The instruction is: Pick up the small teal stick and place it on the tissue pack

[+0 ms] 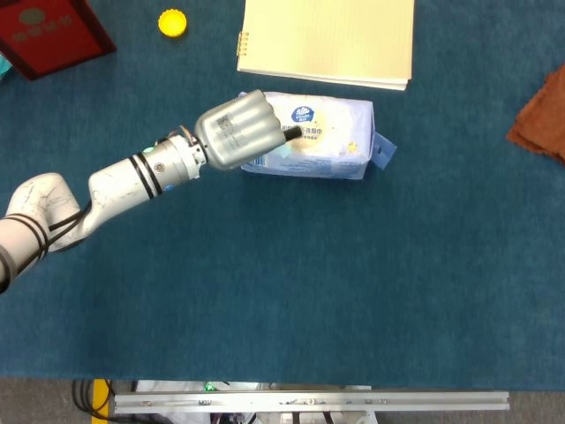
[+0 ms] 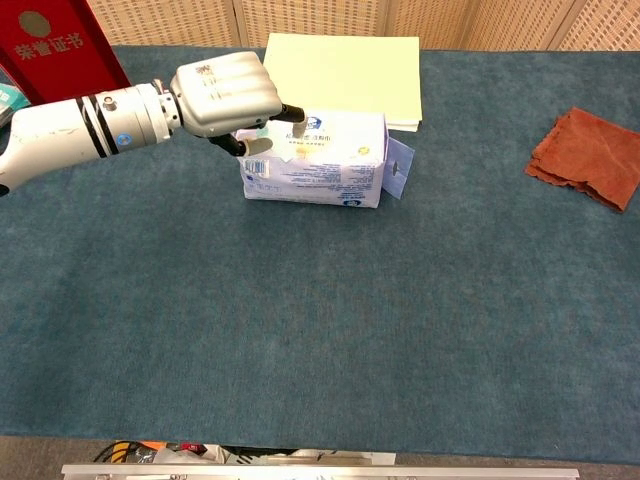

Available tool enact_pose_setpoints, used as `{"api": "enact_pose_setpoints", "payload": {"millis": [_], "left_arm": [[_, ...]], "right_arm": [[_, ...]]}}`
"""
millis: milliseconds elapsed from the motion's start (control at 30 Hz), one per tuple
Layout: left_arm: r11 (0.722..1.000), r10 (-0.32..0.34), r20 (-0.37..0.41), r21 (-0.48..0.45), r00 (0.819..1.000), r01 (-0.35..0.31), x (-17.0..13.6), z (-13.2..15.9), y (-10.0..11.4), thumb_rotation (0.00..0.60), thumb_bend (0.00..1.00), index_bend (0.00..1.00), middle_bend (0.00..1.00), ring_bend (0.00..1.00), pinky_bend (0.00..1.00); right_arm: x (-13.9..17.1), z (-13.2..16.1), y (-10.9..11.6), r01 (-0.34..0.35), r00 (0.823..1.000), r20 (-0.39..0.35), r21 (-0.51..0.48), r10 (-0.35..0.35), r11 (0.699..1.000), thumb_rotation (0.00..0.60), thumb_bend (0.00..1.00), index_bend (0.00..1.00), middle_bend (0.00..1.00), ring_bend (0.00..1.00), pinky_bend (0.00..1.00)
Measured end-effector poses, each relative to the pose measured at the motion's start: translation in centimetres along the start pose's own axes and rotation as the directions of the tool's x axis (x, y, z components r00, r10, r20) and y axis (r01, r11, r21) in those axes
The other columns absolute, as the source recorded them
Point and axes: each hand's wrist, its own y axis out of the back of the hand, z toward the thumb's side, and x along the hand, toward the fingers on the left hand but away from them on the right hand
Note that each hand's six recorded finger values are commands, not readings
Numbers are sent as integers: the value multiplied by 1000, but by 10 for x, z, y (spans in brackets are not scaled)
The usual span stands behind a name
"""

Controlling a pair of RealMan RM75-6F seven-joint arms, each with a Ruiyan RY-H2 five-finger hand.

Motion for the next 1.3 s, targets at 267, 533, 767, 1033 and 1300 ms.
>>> {"api": "enact_pose_setpoints", "payload": {"millis": [267, 533, 767, 1033, 1300], "left_arm": [[999, -43, -65, -5, 997, 42, -14, -12, -5, 600, 441, 351, 1000, 982, 932], [996, -88, -86, -9, 992, 87, -22, -14, -10, 600, 441, 347, 1000, 981, 929], [993, -118, -102, -12, 988, 117, -21, -15, -14, 600, 442, 335, 1000, 979, 927], [989, -146, -135, -32, 980, 143, -24, -21, -18, 600, 441, 331, 1000, 980, 926], [988, -152, -146, -46, 978, 147, -27, -21, -17, 600, 441, 330, 1000, 980, 926]], "right_arm": [[0, 2, 0, 3, 1000, -4, -2, -3, 1000, 600, 317, 140, 338, 305, 429], [1, 0, 3, 15, 1000, 3, -3, -15, 1000, 600, 317, 140, 338, 305, 429], [3, -2, 4, 17, 1000, 7, -4, -17, 1000, 600, 317, 140, 338, 307, 429], [3, -2, 3, 16, 1000, 6, -3, -16, 1000, 600, 317, 140, 344, 308, 429], [4, -1, 4, 19, 1000, 6, -3, -19, 1000, 600, 317, 140, 344, 308, 429]]}}
